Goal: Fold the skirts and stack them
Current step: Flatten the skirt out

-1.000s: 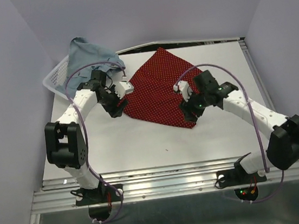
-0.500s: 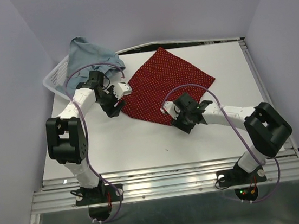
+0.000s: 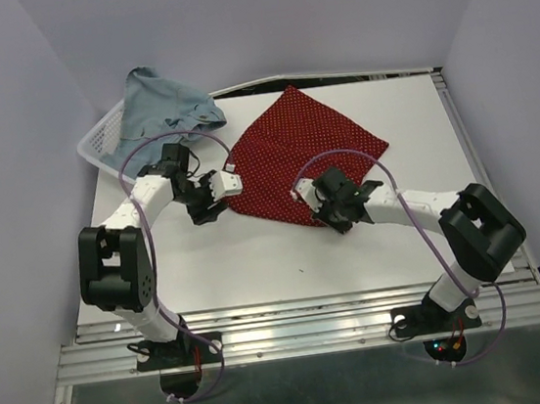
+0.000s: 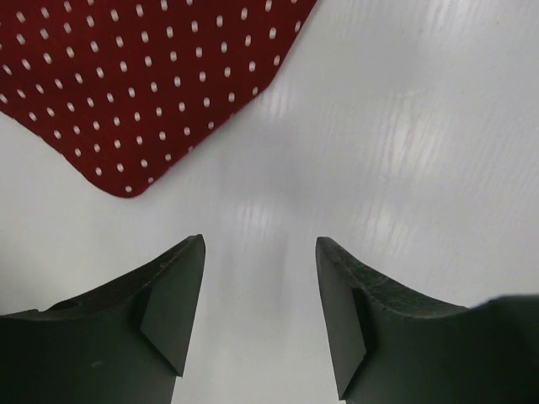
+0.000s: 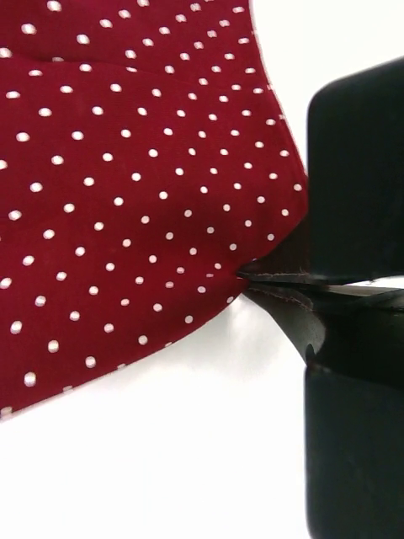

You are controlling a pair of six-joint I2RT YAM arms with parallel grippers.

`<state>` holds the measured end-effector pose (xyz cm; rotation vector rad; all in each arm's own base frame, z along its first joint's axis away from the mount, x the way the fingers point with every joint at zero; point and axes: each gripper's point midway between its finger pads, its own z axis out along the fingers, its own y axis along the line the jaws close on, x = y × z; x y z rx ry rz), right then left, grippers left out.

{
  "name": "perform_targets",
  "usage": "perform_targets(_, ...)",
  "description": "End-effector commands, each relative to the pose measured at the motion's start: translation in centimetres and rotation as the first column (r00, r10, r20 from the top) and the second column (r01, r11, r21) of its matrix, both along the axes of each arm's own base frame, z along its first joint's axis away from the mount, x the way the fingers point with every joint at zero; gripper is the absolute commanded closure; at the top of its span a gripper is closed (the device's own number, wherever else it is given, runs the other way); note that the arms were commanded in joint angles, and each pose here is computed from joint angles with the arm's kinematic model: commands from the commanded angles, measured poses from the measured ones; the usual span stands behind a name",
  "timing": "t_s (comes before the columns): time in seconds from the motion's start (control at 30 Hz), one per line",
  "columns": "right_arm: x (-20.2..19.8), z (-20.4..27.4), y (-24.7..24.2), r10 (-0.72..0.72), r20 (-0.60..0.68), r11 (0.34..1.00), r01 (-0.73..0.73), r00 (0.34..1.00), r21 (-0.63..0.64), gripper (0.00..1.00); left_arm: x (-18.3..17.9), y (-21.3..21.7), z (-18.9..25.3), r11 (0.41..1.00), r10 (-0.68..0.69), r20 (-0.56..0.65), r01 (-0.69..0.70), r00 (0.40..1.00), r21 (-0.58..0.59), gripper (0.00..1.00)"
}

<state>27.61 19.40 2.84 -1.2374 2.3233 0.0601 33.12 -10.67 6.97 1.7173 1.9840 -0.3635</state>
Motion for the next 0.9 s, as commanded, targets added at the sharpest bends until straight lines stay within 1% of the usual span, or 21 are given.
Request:
perform_targets(0.0, -0.4, 4.7, 6.8, 0.065, -0.126, 0.963, -0.029, 0.99, 0.268, 0.99, -1.5, -4.3, 5.0, 0.978, -0.103, 0.115, 0.122, 0.988, -0.17, 0.37)
perform_targets(0.03, -1.0, 5.0, 8.4, 0.097, -0.188, 0.944, -0.03, 0.977, 0.33, 0.99, -1.4, -4.6, 5.3, 0.975, -0.096, 0.132, 0.119, 0.987, -0.185, 0.39)
perform_targets(0.1, -0.3, 5.1, 10.8, 0.117, -0.239, 0.922, -0.015, 0.964, 0.387, 0.99, -2.0, -4.9, 5.6, 0.971, -0.052, 0.112, 0.077, 0.992, -0.225, 0.41)
perform_targets(0.13, -0.4, 5.4, 12.0, 0.119, -0.283, 0.906, 0.013, 0.952, 0.424, 0.93, -1.8, -5.0, 6.4, 0.967, -0.031, 0.138, 0.065, 0.99, -0.245, 0.41)
perform_targets(0.17, 0.8, 7.1, 13.4, 0.124, -0.267, 0.887, 0.014, 0.956, 0.461, 0.88, -2.4, -5.1, 6.3, 0.962, 0.022, 0.097, 0.005, 0.995, -0.272, 0.41)
perform_targets(0.2, 1.4, 7.1, 14.1, 0.115, -0.283, 0.884, 0.032, 0.952, 0.467, 0.75, -2.7, -5.3, 6.6, 0.955, 0.049, 0.083, -0.023, 0.995, -0.296, 0.4)
perform_targets(0.23, 2.5, 8.1, 14.1, 0.086, -0.287, 0.87, 0.068, 0.954, 0.489, 0.65, -2.6, -5.6, 8.0, 0.944, 0.073, 0.12, -0.03, 0.99, -0.329, 0.38)
perform_targets(0.27, 4.9, 9.8, 13.1, 0.046, -0.262, 0.847, 0.101, 0.964, 0.523, 0.45, -3.5, -5.8, 7.7, 0.931, 0.116, 0.072, -0.083, 0.991, -0.355, 0.37)
perform_targets(0.3, 6.0, 11.4, 12.0, 0.026, -0.244, 0.825, 0.117, 0.969, 0.553, 0.36, -3.4, -6.0, 9.1, 0.923, 0.136, 0.124, -0.08, 0.983, -0.376, 0.34)
perform_targets(0.33, 7.2, 12.3, 10.6, 0.0, -0.226, 0.813, 0.132, 0.974, 0.567, 0.3, -3.9, -6.4, 9.2, 0.92, 0.147, 0.131, -0.086, 0.98, -0.382, 0.33)
perform_targets(0.37, 8.2, 13.0, 8.8, -0.029, -0.205, 0.805, 0.144, 0.978, 0.576, 0.28, -5.1, -7.5, 8.8, 0.921, 0.124, 0.127, -0.067, 0.984, -0.383, 0.31)
perform_targets(0.43, 9.8, 13.9, 3.5, -0.124, -0.144, 0.804, 0.185, 0.982, 0.566, 0.26, -5.4, -8.6, 9.8, 0.909, 0.161, 0.168, -0.08, 0.973, -0.408, 0.29)
perform_targets(0.47, 10.5, 13.4, 0.3, -0.167, -0.089, 0.84, 0.189, 0.982, 0.508, 0.27, -6.5, -9.9, 9.0, 0.918, 0.14, 0.17, -0.064, 0.975, -0.391, 0.28)
perform_targets(0.5, 10.2, 12.9, -0.7, -0.176, -0.061, 0.866, 0.184, 0.983, 0.466, 0.27, -6.9, -10.6, 8.9, 0.92, 0.132, 0.176, -0.055, 0.976, -0.388, 0.27)
perform_targets(0.57, 9.4, 11.0, -5.7, -0.228, 0.001, 0.916, 0.215, 0.974, 0.34, 0.3, -7.2, -12.5, 8.5, 0.921, 0.142, 0.149, -0.076, 0.979, -0.383, 0.27)
perform_targets(0.6, 9.0, 10.2, -7.2, -0.246, 0.013, 0.925, 0.231, 0.969, 0.303, 0.32, -7.9, -13.8, 7.9, 0.932, 0.129, 0.143, -0.071, 0.981, -0.356, 0.27)
perform_targets(0.63, 8.5, 8.9, -10.1, -0.28, 0.011, 0.927, 0.268, 0.96, 0.262, 0.33, -8.2, -14.6, 6.1, 0.942, 0.149, 0.075, -0.118, 0.986, -0.315, 0.27)
perform_targets(0.67, 8.4, 8.1, -11.7, -0.307, 0.013, 0.926, 0.296, 0.952, 0.234, 0.34, -7.8, -15.6, 6.4, 0.944, 0.159, 0.072, -0.131, 0.985, -0.304, 0.27)
perform_targets(0.77, 9.0, 5.6, -16.8, -0.377, 0.021, 0.914, 0.368, 0.926, 0.172, 0.37, -8.3, -18.1, 4.1, 0.962, 0.174, 0.01, -0.168, 0.985, -0.215, 0.27)
perform_targets(0.8, 9.4, 5.2, -17.8, -0.39, 0.03, 0.911, 0.38, 0.92, 0.162, 0.38, -8.9, -18.8, 2.7, 0.971, 0.171, -0.002, -0.168, 0.985, -0.168, 0.27)
perform_targets(0.87, 10.3, 4.5, -19.4, -0.404, 0.045, 0.905, 0.393, 0.913, 0.161, 0.39, -9.0, -20.1, 2.8, 0.971, 0.173, -0.013, -0.173, 0.985, -0.166, 0.28)
